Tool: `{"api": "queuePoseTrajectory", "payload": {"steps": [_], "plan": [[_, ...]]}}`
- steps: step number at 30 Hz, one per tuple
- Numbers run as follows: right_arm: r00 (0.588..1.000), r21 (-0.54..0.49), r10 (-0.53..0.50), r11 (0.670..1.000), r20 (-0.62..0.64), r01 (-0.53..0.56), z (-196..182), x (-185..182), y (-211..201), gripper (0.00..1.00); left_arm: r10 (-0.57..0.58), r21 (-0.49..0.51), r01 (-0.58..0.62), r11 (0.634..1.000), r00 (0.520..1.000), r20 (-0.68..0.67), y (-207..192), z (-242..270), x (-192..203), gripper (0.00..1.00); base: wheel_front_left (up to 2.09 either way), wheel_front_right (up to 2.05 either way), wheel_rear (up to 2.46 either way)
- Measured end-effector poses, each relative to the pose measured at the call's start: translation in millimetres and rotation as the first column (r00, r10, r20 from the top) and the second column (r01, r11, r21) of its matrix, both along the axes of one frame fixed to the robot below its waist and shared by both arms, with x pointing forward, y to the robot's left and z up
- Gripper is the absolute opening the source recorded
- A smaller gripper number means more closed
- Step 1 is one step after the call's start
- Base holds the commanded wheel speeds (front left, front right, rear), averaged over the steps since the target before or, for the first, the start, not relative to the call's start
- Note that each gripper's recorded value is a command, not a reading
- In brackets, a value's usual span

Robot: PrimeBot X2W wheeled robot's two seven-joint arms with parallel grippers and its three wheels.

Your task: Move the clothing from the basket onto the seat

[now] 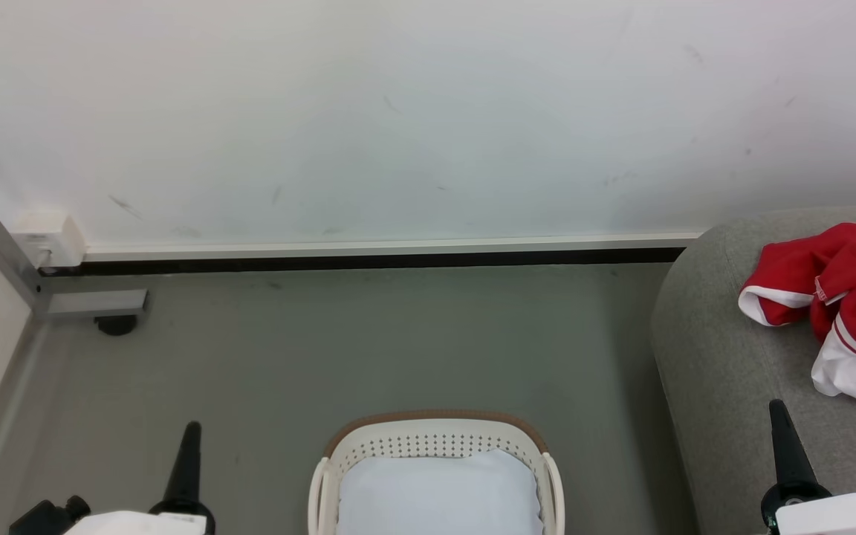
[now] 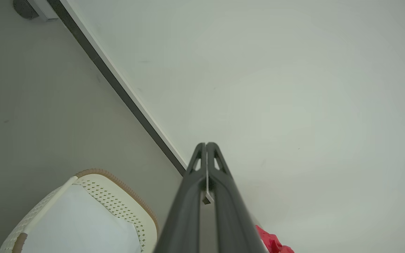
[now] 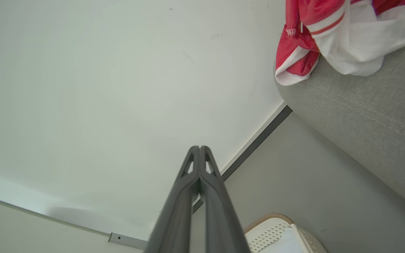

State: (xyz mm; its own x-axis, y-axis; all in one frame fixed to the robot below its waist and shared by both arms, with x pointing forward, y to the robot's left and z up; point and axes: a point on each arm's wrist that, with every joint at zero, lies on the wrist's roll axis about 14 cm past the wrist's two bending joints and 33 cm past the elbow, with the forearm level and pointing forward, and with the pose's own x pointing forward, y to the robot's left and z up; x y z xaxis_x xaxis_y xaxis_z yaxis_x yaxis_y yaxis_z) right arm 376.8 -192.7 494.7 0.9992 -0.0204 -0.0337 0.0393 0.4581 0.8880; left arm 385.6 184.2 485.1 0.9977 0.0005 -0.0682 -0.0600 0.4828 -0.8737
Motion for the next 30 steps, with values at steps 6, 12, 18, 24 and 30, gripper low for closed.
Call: {"api": "queuePoseTrajectory", "payload": {"steps": [6, 12, 18, 24, 30], "plan": [[1.000, 0.056, -0.003, 0.998, 0.000, 0.003, 0.5, 1.2, -1.2, 0.00, 0.005, -0.061, -0.005, 0.998, 1.000, 0.004, 1.5, 2.1, 1.0, 0.00, 0.00, 0.00, 0.00], [1.000, 0.108, -0.003, 0.994, -0.001, 0.003, 0.9, 2.2, -2.1, 0.00, 0.008, -0.119, -0.007, 0.993, 1.000, 0.005, 2.7, 3.3, 1.3, 0.00, 0.00, 0.00, 0.00], [1.000, 0.161, -0.004, 0.987, 0.001, 0.004, 1.8, 3.4, -3.3, 0.00, 0.009, -0.174, -0.008, 0.985, 1.000, 0.006, 3.7, 4.5, 1.4, 0.00, 0.00, 0.00, 0.00], [1.000, 0.209, -0.004, 0.978, 0.002, 0.004, 2.3, 4.2, -4.3, 0.00, 0.013, -0.225, -0.010, 0.974, 1.000, 0.011, 5.1, 6.6, 1.9, 0.00, 0.00, 0.00, 0.00], [1.000, 0.253, -0.001, 0.968, 0.005, 0.000, 3.4, 5.5, -4.3, 0.00, 0.014, -0.270, -0.010, 0.963, 1.000, 0.014, 6.3, 7.7, 1.8, 0.00, 0.00, 0.00, 0.00]]}}
